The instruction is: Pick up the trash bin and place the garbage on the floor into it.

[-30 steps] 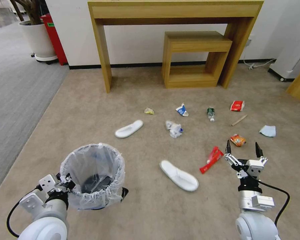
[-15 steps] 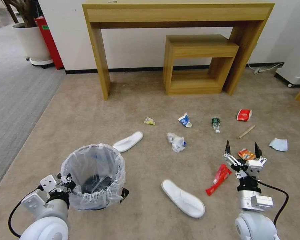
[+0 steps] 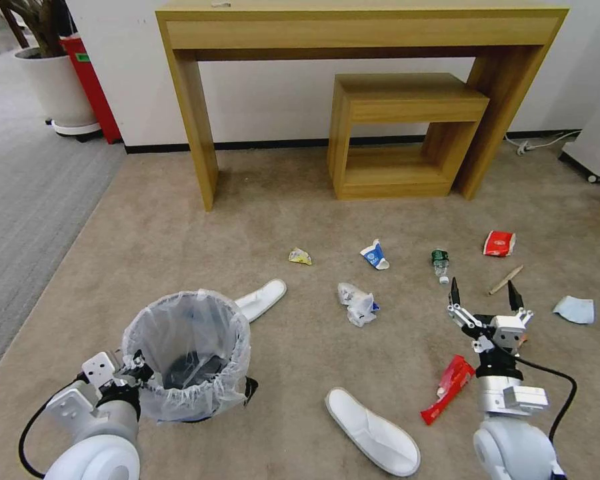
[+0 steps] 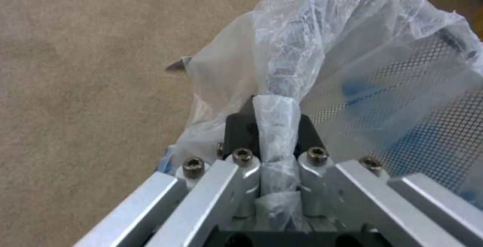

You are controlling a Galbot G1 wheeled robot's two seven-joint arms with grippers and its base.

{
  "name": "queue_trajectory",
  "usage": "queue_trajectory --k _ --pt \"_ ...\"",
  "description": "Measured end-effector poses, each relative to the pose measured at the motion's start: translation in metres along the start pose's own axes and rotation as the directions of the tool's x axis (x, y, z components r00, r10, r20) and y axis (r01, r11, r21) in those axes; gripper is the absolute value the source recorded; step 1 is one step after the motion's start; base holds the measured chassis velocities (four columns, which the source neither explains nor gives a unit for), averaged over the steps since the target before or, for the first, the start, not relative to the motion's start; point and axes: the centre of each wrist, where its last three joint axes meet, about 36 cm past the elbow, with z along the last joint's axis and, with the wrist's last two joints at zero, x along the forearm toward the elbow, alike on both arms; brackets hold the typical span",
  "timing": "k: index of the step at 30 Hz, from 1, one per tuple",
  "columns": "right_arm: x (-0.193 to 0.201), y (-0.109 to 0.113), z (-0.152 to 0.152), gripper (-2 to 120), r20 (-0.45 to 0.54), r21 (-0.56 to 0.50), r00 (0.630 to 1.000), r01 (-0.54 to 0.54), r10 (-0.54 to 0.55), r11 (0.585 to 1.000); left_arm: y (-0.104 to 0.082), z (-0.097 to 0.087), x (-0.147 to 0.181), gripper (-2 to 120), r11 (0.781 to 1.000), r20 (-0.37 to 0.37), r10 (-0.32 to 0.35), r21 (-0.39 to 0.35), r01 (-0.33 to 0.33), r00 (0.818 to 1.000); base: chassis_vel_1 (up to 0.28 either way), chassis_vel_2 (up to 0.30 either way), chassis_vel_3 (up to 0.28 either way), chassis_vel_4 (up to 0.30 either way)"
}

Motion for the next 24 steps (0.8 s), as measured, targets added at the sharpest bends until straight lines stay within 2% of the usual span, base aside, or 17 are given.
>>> queue_trajectory --k 2,5,6,9,10,12,14,17,18,20,21,24 --pt "-0.002 -0.008 -0.001 100 -0.014 0.012 0.999 0.036 -0.036 0.999 0.001 0.0 0.0 3 1.0 0.003 -0.001 0.001 0.001 1.0 0.0 0.0 0.0 0.0" --pt "0.002 -0.027 0.002 100 -0.094 0.005 0.989 0.111 -0.11 0.994 0.002 0.0 -0.002 3 1.0 0.004 -0.004 0.002 0.004 1.0 0.0 0.0 0.0 0.0" --pt "0.002 -0.027 0.002 100 -0.094 0.005 0.989 0.111 -0.11 0.994 0.002 0.0 -0.002 3 1.0 0.004 -0.004 0.002 0.004 1.0 0.0 0.0 0.0 0.0" --pt "0.021 -0.05 0.014 100 -0.206 0.01 0.963 0.179 -0.173 0.984 0.004 0.0 -0.006 3 1.0 0.009 -0.013 0.005 0.013 1.0 0.0 0.0 0.0 0.0" --pt "0.021 -0.05 0.014 100 -0.206 0.01 0.963 0.179 -0.173 0.984 0.004 0.0 -0.006 3 1.0 0.009 -0.013 0.005 0.013 1.0 0.0 0.0 0.0 0.0" --pt "0.041 -0.074 0.02 100 -0.301 0.048 0.925 0.259 -0.233 0.965 0.005 0.0 -0.009 3 1.0 0.012 -0.019 0.006 0.019 1.0 0.0 0.0 0.0 0.0" --pt "0.046 -0.08 0.021 100 -0.322 0.058 0.913 0.281 -0.249 0.958 0.005 0.0 -0.009 3 1.0 0.011 -0.02 0.007 0.02 1.0 0.0 0.0 0.0 0.0" --pt "0.065 -0.116 0.025 100 -0.423 0.104 0.839 0.419 -0.341 0.902 0.005 0.001 -0.012 3 1.0 0.011 -0.021 0.011 0.021 1.0 0.0 0.0 0.0 0.0" --pt "0.065 -0.116 0.025 100 -0.423 0.104 0.839 0.419 -0.341 0.902 0.005 0.001 -0.012 3 1.0 0.011 -0.021 0.011 0.021 1.0 0.0 0.0 0.0 0.0" --pt "0.072 -0.127 0.03 100 -0.453 0.082 0.797 0.484 -0.4 0.871 0.004 0.004 -0.014 3 1.0 0.012 -0.023 0.014 0.023 1.0 0.0 0.0 0.0 0.0" --pt "0.072 -0.127 0.03 100 -0.453 0.082 0.797 0.484 -0.4 0.871 0.004 0.004 -0.014 3 1.0 0.012 -0.023 0.014 0.023 1.0 0.0 0.0 0.0 0.0" --pt "0.083 -0.134 0.042 100 -0.476 0.035 0.729 0.574 -0.491 0.818 0.004 0.006 -0.016 3 1.0 0.013 -0.023 0.012 0.023 1.0 0.0 0.0 0.0 0.0"
